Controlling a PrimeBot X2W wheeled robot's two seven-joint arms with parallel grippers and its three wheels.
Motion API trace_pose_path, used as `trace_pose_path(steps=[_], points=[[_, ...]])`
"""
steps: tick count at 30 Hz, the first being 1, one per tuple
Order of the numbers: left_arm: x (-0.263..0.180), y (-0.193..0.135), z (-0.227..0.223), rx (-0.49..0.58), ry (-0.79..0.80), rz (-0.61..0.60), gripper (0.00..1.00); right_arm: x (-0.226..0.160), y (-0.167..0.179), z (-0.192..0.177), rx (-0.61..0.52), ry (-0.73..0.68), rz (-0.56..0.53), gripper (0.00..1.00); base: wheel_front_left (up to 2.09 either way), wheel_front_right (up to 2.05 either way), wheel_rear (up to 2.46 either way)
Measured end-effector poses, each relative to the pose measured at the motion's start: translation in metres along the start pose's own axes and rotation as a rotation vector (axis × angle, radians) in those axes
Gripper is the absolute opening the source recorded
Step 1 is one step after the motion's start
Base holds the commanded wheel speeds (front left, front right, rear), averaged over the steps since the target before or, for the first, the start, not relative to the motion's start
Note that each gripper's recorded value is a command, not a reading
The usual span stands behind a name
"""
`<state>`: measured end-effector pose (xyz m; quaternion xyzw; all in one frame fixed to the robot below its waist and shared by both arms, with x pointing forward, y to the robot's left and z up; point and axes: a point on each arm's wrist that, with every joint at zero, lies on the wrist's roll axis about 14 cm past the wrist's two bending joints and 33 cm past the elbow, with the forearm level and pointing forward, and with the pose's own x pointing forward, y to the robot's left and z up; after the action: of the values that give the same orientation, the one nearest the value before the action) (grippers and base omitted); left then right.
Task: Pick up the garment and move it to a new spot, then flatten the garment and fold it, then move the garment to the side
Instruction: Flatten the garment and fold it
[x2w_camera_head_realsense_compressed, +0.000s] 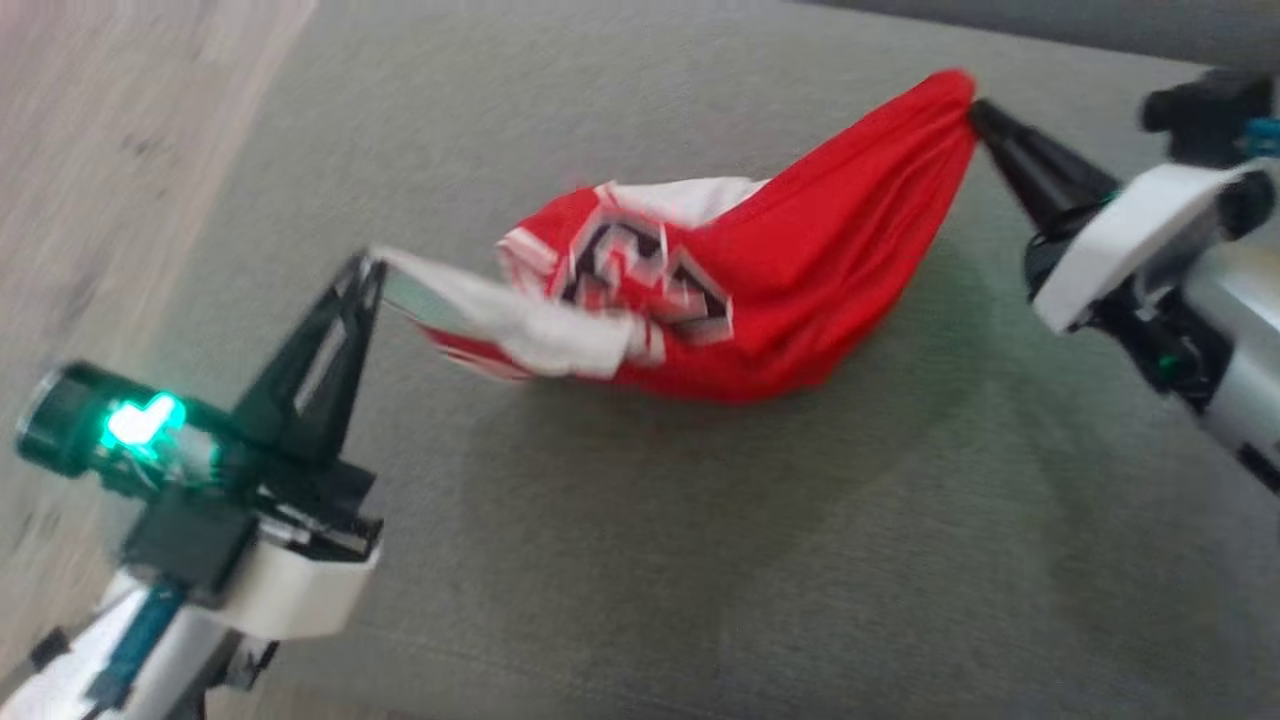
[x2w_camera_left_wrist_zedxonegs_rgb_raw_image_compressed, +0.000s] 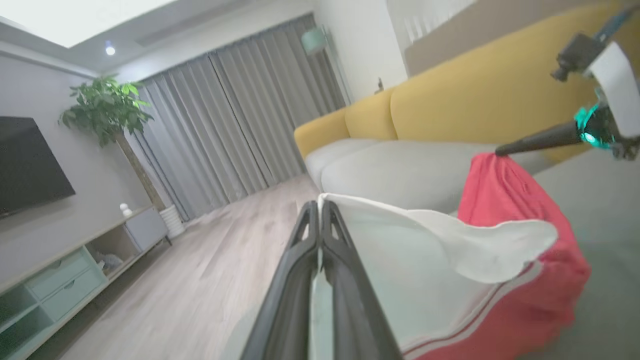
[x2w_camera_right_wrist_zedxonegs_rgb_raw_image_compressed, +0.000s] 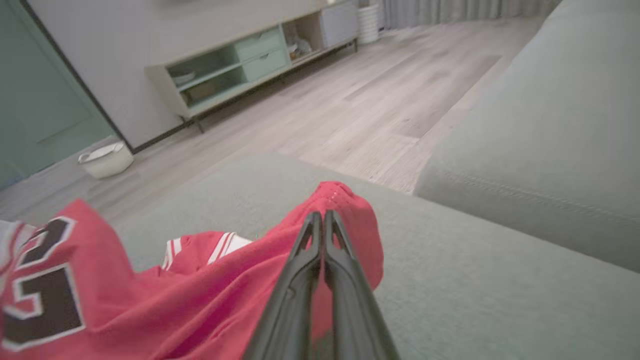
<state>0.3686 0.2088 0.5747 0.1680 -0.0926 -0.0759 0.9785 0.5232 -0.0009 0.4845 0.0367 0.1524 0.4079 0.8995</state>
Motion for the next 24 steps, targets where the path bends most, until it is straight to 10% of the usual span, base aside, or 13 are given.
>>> trace_pose_path(steps=[11,21,22,23,24], points=[[0.032,-0.017,0.095,-0.032,-0.316,-0.168,0.00,-0.167,-0.104,0.073,-0.020,-0.292,-0.424,0.00,0.00,0.00,0.00],[0.048,-0.055,0.058,-0.081,-0.203,-0.278,0.00,-0.267,-0.033,-0.138,0.337,-0.003,-0.559,0.00,0.00,0.00,0.00],[0.049,-0.057,0.050,-0.080,-0.181,-0.281,0.00,-0.267,-0.021,-0.156,0.369,0.038,-0.557,0.05,0.00,0.00,0.00],[0.049,-0.057,0.050,-0.080,-0.181,-0.281,0.00,-0.267,-0.021,-0.156,0.369,0.038,-0.557,1.00,0.00,0.00,0.00],[0.051,-0.058,0.042,-0.081,-0.160,-0.284,0.00,-0.265,-0.007,-0.172,0.400,0.074,-0.550,1.00,0.00,0.00,0.00]])
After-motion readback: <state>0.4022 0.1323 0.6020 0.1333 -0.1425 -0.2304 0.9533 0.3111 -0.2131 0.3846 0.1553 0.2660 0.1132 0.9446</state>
